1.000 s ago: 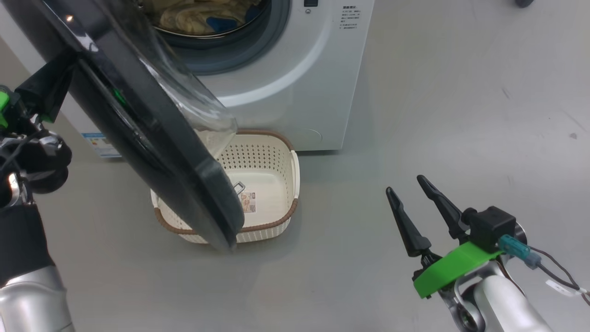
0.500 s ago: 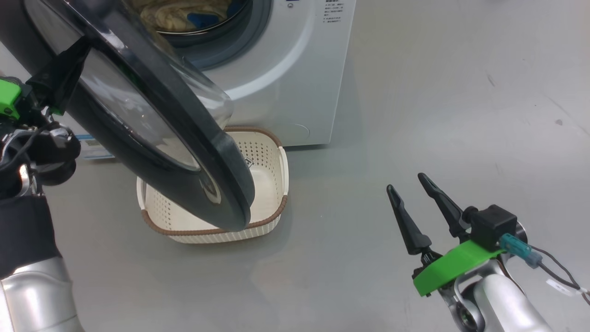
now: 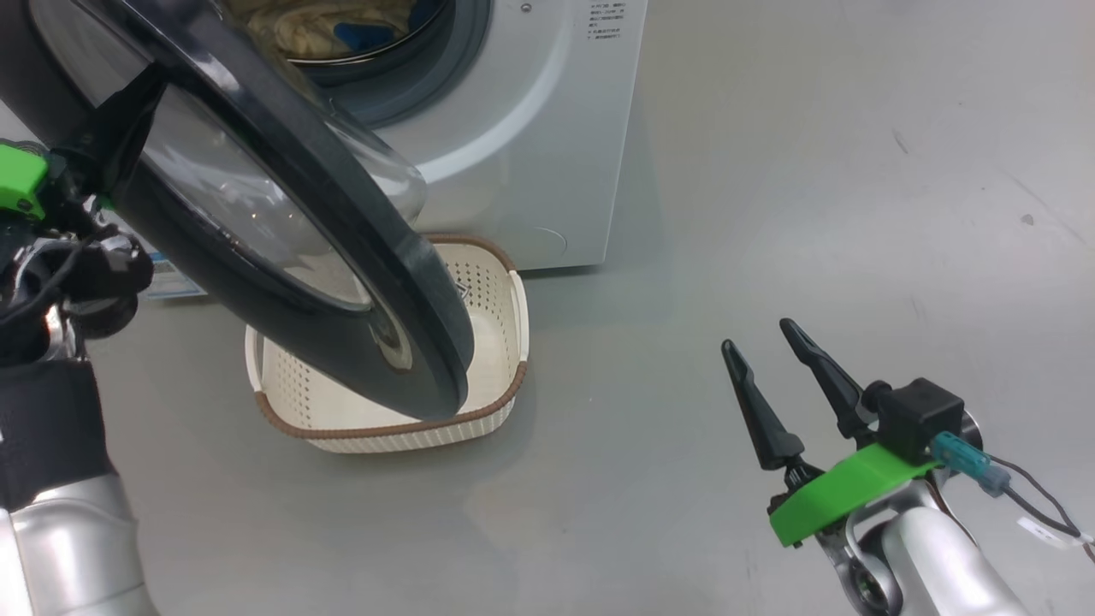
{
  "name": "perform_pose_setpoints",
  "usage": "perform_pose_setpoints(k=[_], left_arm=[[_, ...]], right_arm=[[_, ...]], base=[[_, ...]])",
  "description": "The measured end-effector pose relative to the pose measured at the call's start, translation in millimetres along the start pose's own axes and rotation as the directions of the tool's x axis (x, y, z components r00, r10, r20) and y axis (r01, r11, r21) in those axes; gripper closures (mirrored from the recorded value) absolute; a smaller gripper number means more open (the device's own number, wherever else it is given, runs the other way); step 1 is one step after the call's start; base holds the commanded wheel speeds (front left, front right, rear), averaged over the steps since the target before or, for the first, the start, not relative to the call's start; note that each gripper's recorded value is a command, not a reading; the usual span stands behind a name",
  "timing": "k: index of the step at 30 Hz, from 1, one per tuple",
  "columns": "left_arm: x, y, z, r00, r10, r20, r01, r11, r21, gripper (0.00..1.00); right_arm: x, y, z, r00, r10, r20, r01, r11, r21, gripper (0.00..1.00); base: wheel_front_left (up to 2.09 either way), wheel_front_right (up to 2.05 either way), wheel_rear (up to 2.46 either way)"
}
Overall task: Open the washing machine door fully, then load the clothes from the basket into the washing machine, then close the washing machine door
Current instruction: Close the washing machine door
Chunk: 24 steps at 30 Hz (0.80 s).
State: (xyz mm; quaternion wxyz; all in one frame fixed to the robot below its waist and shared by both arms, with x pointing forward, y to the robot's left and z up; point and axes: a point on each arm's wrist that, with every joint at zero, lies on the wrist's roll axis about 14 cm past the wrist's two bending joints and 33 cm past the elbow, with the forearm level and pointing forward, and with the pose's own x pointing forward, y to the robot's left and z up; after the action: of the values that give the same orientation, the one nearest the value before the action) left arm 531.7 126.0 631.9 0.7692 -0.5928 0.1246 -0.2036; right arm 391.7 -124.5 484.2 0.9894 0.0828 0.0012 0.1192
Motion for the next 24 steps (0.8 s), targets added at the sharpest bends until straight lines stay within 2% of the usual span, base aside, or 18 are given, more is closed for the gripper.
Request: perform_pose_setpoints(k=[1, 2, 4, 5, 6, 9, 12, 19, 21, 23, 24], left_arm=[[0, 0, 1, 1.000, 0.006, 0.008, -0.006, 1.000, 0.025, 0.96], [-1, -1, 2, 1.000, 0.010, 0.015, -0.011, 0.999, 0.048, 0.73], [-4, 0, 6, 0.999, 0.022, 0.035, -0.025, 0.996, 0.087, 0.52], [-6, -1, 7, 0.999, 0.019, 0.045, -0.024, 0.993, 0.113, 0.23], [-9, 0, 9, 0.998, 0.022, 0.058, -0.030, 0.991, 0.128, 0.00], [-17, 3, 9, 0.996, 0.030, 0.084, -0.045, 0.981, 0.188, 0.00], [-27, 7, 9, 0.992, 0.039, 0.116, -0.071, 0.956, 0.283, 0.00], [-51, 32, -1, 0.981, 0.082, 0.175, -0.158, 0.864, 0.479, 0.00], [-57, 39, -5, 0.978, 0.094, 0.189, -0.183, 0.822, 0.539, 0.00], [-60, 42, -7, 0.976, 0.096, 0.197, -0.191, 0.809, 0.555, 0.00], [-65, 48, -13, 0.975, 0.100, 0.201, -0.202, 0.779, 0.594, 0.00]], right_arm=[[0, 0, 0, 1.000, 0.000, 0.001, 0.000, 1.000, 0.000, 0.00], [0, 0, 1, 1.000, 0.000, 0.003, 0.000, 1.000, 0.000, 0.00], [1, 1, 2, 1.000, 0.004, 0.006, -0.004, 1.000, 0.000, 0.00], [1, 2, 2, 1.000, 0.006, 0.007, -0.006, 1.000, -0.001, 0.00], [1, 2, 3, 1.000, 0.007, 0.009, -0.007, 1.000, -0.001, 0.00], [2, 4, 5, 1.000, 0.012, 0.016, -0.012, 1.000, -0.001, 0.00], [3, 6, 8, 1.000, 0.019, 0.024, -0.019, 1.000, -0.002, 0.00], [0, 9, 5, 1.000, 0.027, 0.015, -0.027, 1.000, 0.001, 0.00], [0, 10, 6, 0.999, 0.031, 0.019, -0.031, 1.000, -0.001, 0.00], [0, 11, 7, 0.999, 0.032, 0.021, -0.032, 0.999, -0.002, 0.00], [0, 11, 8, 0.999, 0.034, 0.024, -0.034, 0.999, -0.003, 0.00]], base=[[0.00, 0.00, 0.00], [0.00, 0.00, 0.00], [0.00, 0.00, 0.00], [0.00, 0.00, 0.00], [0.00, 0.00, 0.00], [0.00, 0.00, 0.00], [0.00, 0.00, 0.00], [0.00, 0.00, 0.00], [0.00, 0.00, 0.00], [0.00, 0.00, 0.00], [0.00, 0.00, 0.00]])
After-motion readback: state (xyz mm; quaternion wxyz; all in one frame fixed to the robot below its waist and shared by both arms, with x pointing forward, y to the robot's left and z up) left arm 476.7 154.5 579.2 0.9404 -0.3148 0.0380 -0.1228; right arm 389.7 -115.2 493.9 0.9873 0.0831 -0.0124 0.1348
